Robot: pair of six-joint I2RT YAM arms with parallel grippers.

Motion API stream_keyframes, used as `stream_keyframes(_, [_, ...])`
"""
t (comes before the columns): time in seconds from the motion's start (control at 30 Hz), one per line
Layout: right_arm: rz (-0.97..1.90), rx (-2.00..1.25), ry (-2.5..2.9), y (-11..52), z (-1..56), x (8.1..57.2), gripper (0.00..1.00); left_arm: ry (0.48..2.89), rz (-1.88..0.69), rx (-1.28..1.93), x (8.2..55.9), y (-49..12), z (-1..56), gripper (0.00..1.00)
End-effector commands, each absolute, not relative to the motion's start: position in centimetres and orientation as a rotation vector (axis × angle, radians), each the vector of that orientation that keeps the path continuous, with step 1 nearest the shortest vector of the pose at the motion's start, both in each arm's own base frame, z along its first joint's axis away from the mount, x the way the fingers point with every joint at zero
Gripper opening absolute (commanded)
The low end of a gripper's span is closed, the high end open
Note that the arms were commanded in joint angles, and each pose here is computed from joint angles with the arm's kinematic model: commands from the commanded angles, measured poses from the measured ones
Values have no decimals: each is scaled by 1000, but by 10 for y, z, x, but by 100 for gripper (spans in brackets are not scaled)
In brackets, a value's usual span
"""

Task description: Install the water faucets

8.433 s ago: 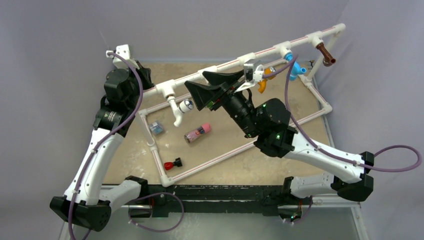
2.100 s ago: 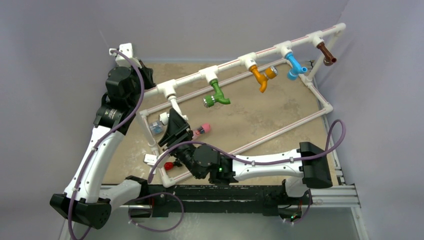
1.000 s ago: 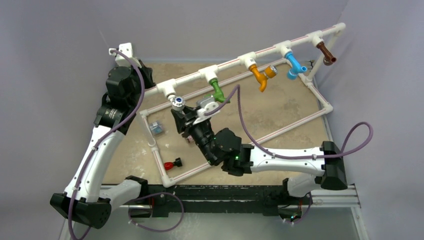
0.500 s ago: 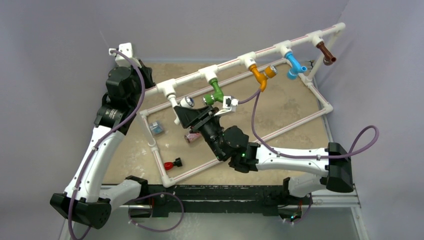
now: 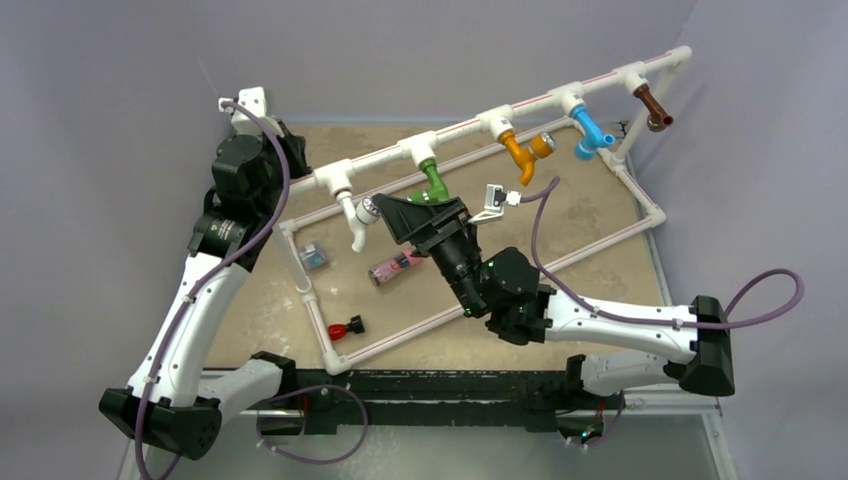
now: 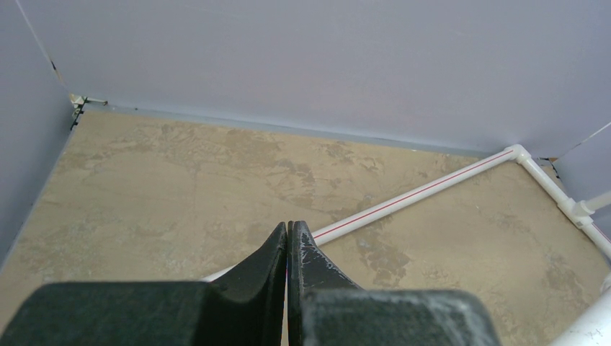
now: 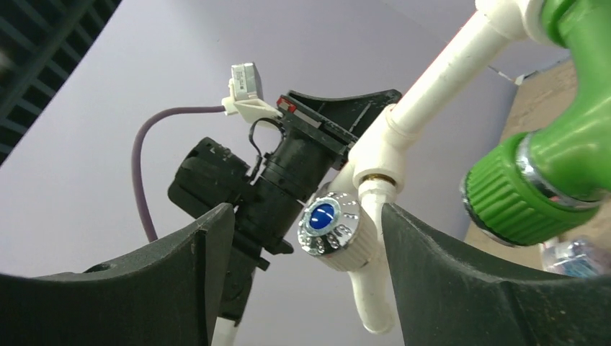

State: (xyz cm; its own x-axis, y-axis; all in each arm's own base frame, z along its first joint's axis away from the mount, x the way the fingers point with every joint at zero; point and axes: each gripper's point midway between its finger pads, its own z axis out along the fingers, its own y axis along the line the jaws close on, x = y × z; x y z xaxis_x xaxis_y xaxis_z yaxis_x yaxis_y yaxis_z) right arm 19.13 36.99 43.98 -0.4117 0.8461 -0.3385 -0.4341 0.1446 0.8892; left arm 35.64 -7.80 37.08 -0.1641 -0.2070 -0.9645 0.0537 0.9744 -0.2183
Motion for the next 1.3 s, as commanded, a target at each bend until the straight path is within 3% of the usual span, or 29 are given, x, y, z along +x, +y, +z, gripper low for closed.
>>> stream_keyframes(0.0, [1441,448,1336,347,442,193,77,2084,-200,69,325,-95,273,0])
stream_keyframes(0.47, [984,-398,1229,333,490,158,77,2083,-199,70,324,-95,273,0])
stream_keyframes(0.83, [463,-1064,954,339,483,145,80,2091,-197,75,324,-95,269,0])
stream_keyframes(1.17, [-379,-1362,719,338,433,177,82,2103,-178,76,329,-95,266,0])
stream_keyframes(1.27, [-513,-1388,662,338,430,182,82,2108,-175,77,331,-95,264,0])
